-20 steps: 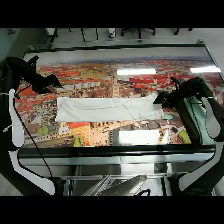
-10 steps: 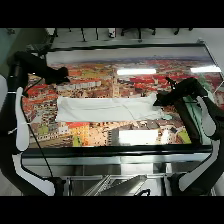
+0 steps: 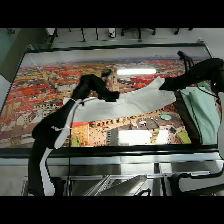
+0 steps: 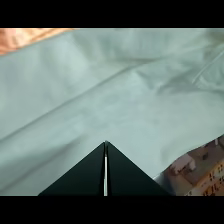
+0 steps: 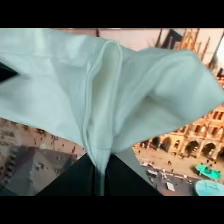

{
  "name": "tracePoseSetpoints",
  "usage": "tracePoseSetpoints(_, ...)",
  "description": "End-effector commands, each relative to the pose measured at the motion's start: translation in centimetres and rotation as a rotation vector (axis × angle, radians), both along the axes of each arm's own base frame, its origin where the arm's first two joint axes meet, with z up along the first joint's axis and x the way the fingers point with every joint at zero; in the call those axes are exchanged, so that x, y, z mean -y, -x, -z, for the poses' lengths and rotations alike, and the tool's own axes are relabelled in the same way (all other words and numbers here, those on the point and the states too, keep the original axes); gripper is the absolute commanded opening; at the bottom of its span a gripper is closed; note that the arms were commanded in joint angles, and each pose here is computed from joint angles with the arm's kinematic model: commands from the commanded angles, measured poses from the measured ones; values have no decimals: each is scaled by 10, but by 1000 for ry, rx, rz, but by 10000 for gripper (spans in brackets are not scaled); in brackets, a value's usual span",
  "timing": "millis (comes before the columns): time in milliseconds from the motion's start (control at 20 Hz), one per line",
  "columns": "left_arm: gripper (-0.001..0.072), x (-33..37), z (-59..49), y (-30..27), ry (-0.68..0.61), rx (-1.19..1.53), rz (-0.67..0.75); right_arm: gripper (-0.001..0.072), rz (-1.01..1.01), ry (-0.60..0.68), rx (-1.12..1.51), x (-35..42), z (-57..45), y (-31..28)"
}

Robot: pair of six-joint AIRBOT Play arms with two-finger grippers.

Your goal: Fold the shirts.

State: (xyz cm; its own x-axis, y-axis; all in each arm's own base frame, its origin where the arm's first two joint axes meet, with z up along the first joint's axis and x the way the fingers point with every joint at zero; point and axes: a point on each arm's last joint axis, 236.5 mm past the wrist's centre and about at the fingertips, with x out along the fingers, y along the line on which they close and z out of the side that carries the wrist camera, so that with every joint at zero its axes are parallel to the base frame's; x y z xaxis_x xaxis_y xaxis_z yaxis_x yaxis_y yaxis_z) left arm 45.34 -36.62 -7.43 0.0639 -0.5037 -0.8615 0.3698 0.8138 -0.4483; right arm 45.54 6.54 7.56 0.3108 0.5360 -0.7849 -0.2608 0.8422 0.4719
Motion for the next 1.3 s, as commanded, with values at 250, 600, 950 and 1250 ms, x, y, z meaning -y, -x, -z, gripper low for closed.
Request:
tracePoseSetpoints(250, 13, 95, 21, 42, 151, -36, 39, 16, -30, 21, 149, -12, -80, 33)
tracePoseSetpoints(600, 12, 29, -108, 26, 239, -51, 45, 16, -14, 2, 96, -15, -71, 34)
tracePoseSetpoints(950, 12, -216, -386, 27, 325, 480, -298, 17, -104, -181, 195, -194, -76, 15)
tracePoseSetpoints(1250, 12, -296, -495, 116, 236, 841, -431, 588, -13, -376, 448, -438, 2, 23)
